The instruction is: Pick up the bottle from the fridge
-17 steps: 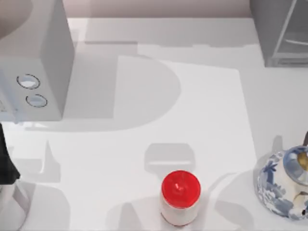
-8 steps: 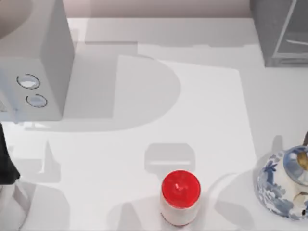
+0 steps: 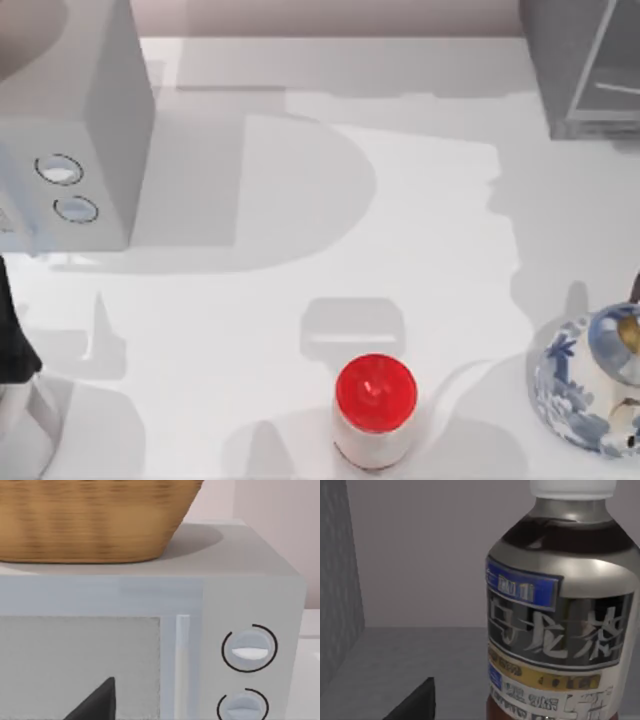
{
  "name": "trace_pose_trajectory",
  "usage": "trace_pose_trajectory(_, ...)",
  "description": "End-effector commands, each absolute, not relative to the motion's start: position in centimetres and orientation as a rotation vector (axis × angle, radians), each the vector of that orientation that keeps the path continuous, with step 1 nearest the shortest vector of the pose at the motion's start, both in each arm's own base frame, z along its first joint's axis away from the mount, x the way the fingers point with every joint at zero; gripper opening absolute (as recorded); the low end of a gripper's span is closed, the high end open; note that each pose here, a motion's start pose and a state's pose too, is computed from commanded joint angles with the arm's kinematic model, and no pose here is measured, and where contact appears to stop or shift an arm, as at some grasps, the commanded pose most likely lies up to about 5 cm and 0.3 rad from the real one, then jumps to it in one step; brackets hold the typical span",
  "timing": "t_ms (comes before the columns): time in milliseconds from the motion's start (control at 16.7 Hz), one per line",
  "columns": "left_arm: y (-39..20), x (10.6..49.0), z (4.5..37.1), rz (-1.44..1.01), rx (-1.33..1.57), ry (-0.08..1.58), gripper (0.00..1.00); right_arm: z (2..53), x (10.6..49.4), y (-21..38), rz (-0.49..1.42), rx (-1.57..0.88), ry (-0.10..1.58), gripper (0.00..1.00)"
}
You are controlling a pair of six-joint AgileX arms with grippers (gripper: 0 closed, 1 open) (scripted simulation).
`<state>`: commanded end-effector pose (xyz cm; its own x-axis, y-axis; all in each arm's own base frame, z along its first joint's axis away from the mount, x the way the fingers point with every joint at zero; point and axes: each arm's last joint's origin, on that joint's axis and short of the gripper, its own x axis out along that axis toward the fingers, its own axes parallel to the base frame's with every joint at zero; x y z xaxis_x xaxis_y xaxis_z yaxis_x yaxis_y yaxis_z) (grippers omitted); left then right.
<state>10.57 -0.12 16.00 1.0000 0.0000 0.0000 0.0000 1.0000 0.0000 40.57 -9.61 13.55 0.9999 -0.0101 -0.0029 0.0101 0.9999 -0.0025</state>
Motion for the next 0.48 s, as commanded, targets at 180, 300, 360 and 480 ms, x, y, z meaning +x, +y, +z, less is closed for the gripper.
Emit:
trace_pose_trajectory(180,-0.1,10.6,16.0,0.0,0.0,0.0,1.0,13.7,40.4,-9.8,-0.013,-0.004,-0.002,1.0)
trace_pose_trajectory(300,-0.1,10.6,16.0,0.0,0.0,0.0,1.0,13.5,40.8,-9.8,-0.011,-0.002,0.005,1.0)
trace_pose_trajectory(360,-0.1,10.6,16.0,0.0,0.0,0.0,1.0,13.3,41.4,-9.8,-0.01,-0.001,0.009,1.0)
trace_pose_trajectory(480,-0.1,10.6,16.0,0.0,0.0,0.0,1.0,13.4,43.1,-9.8,-0.01,-0.002,0.004,1.0)
